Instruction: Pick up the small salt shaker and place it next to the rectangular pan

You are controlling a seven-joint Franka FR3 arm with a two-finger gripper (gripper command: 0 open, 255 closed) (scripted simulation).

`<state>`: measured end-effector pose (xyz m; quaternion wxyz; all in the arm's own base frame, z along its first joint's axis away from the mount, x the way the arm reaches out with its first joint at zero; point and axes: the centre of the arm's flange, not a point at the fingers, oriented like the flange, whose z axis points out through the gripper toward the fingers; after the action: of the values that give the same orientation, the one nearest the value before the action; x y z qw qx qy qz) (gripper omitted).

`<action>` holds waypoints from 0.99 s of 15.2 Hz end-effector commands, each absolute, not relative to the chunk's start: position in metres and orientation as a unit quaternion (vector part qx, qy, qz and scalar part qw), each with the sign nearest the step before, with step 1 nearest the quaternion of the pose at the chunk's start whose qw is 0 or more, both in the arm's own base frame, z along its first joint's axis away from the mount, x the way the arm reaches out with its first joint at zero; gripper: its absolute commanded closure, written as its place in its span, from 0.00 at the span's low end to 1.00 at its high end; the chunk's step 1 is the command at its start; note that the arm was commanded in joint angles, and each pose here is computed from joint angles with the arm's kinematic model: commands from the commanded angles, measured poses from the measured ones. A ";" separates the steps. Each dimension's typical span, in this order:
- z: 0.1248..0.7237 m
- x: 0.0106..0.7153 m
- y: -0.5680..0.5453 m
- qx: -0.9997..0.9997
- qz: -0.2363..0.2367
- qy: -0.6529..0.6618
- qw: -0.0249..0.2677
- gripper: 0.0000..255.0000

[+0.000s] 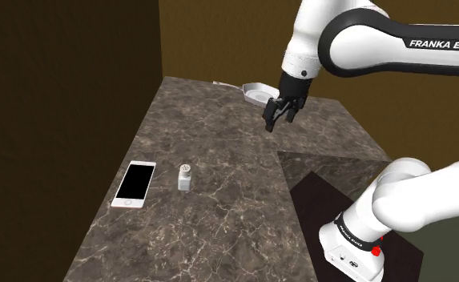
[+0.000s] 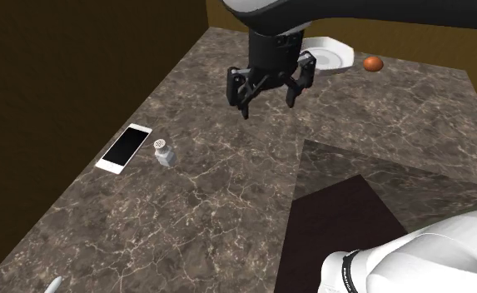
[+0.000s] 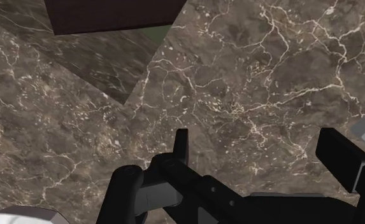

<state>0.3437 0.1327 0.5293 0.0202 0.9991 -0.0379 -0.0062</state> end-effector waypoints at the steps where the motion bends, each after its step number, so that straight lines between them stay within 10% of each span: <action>1: 0.520 0.354 0.156 0.999 -0.002 -0.041 0.023 0.00; 15: 0.442 0.418 0.315 0.997 0.020 -0.059 0.044 0.00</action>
<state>0.4143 0.3043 0.4481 0.0427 0.9973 -0.0565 0.0184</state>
